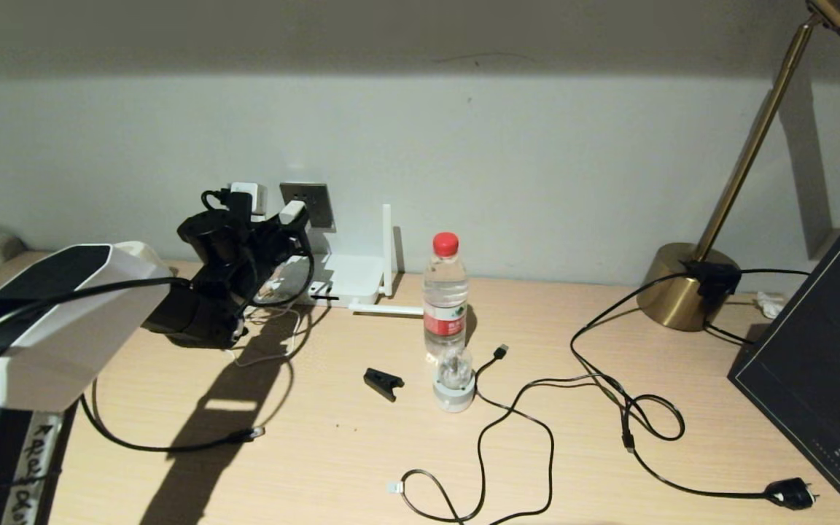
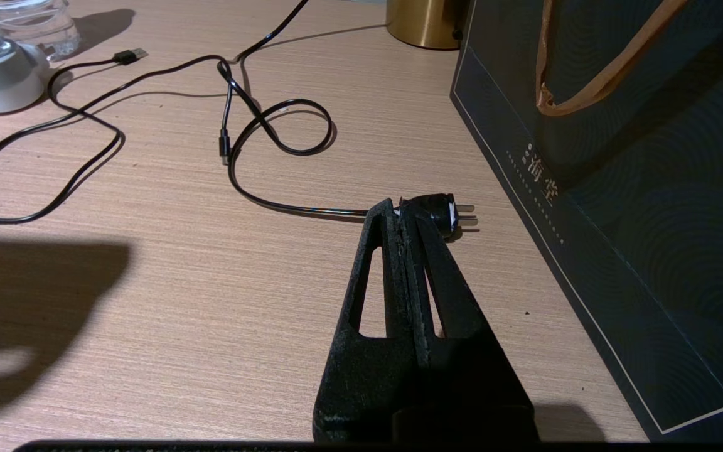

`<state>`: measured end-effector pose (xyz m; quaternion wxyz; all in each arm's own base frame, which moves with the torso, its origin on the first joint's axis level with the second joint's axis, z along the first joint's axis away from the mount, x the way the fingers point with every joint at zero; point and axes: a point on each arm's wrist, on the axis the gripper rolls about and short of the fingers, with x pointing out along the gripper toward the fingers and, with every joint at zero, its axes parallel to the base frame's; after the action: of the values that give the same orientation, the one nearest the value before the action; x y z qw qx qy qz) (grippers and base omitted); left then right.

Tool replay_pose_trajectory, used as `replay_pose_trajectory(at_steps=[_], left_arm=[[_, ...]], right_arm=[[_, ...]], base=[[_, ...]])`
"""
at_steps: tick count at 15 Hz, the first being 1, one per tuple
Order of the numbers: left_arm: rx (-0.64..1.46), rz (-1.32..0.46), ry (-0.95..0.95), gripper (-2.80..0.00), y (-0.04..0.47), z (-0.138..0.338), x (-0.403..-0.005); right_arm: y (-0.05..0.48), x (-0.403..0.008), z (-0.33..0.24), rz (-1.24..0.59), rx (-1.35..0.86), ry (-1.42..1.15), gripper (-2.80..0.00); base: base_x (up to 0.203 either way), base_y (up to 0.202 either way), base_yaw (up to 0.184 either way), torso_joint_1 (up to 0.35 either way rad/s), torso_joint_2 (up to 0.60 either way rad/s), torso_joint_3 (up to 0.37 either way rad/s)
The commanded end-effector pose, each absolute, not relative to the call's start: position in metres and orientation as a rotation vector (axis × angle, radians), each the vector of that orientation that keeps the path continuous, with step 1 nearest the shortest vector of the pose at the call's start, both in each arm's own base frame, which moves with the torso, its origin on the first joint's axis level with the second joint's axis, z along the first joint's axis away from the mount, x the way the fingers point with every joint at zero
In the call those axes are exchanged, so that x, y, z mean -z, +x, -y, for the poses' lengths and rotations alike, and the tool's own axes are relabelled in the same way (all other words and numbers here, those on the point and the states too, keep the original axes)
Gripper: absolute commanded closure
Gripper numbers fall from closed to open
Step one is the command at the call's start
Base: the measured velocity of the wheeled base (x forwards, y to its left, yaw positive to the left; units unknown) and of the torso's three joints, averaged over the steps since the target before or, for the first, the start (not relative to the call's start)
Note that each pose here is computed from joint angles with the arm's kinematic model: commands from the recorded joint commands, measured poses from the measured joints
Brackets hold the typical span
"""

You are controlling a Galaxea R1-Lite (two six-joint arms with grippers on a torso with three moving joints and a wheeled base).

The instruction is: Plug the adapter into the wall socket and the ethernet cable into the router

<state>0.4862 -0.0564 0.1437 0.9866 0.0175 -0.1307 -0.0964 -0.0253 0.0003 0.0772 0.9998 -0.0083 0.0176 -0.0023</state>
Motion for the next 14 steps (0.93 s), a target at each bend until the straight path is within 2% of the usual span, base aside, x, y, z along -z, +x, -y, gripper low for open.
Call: replay_pose_trajectory(at_steps=[1, 14], left_arm=[[0.190, 0.275, 0.034, 0.00, 0.4817, 0.0561, -0.1464], [0.196, 0.292, 0.029, 0.00, 0.4753, 0.0604, -0.1469]], right_arm=[[-0.0253, -0.0772, -0.0003, -0.035, 0.004, -0.017, 0.00], [-0.0251, -0.0772, -0.0003, -0.037, 0.004, -0.017, 0.00]], base=[[0.000, 0.000, 0.000, 0.000, 0.00, 0.000], [0.000, 0.000, 0.000, 0.000, 0.00, 0.000]])
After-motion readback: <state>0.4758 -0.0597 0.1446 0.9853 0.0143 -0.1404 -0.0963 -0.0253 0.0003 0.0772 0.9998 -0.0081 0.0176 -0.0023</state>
